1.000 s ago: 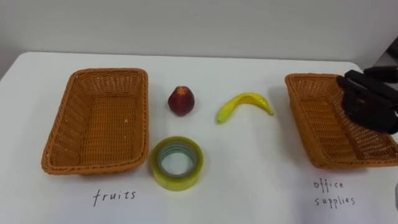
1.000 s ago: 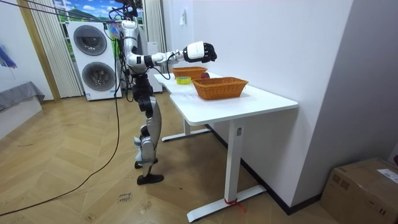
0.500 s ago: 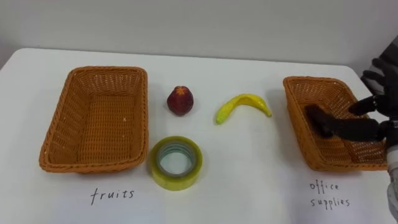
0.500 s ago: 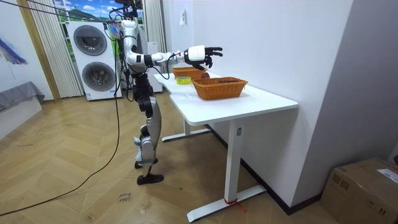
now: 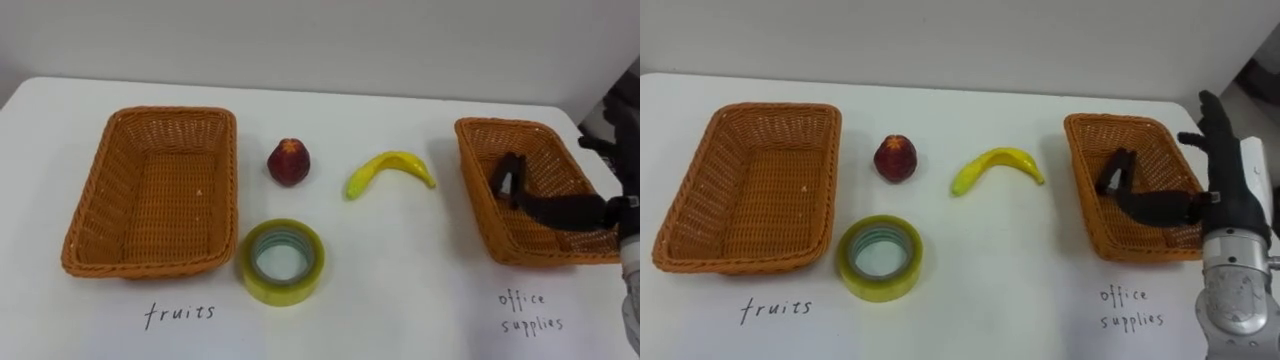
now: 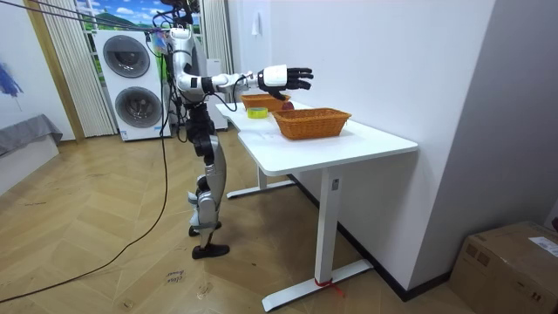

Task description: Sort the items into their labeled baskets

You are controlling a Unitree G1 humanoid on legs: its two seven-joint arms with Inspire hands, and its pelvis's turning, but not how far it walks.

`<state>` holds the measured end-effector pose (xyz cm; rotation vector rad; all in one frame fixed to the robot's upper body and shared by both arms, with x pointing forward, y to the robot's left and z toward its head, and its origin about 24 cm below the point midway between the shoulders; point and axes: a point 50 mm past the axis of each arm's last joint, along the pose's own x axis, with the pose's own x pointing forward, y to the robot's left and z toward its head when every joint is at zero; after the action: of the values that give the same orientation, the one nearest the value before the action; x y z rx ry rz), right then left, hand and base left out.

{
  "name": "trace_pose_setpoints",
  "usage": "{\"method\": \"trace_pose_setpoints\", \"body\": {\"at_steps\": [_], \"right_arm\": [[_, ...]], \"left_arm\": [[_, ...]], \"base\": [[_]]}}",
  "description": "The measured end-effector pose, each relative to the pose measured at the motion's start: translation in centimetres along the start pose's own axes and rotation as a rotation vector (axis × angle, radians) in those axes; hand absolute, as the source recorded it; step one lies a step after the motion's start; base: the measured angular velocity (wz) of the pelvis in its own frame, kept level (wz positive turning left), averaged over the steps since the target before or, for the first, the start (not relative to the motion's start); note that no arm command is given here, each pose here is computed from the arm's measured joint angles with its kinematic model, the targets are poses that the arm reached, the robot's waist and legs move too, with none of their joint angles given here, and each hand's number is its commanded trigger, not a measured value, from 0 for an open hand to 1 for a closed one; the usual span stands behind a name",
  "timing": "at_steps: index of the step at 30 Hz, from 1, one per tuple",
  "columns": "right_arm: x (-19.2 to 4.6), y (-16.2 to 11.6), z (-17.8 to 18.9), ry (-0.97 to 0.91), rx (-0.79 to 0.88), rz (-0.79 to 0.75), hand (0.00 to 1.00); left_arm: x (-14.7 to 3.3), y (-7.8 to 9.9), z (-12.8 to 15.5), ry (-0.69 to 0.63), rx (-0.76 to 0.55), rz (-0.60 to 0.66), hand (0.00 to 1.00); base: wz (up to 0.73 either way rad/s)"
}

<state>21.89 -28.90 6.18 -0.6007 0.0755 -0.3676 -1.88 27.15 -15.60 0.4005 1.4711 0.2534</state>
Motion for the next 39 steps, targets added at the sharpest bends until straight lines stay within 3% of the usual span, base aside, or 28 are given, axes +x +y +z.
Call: {"method": "trace_pose_setpoints", "body": {"at_steps": [39], "right_arm": [[0.0, 0.5, 1.8, -0.083, -0.076, 0.017, 0.00]], "left_arm": [[0.1, 0.1, 1.8, -0.054, 0.007, 0.016, 0.00]], "base": [[0.00]]}}
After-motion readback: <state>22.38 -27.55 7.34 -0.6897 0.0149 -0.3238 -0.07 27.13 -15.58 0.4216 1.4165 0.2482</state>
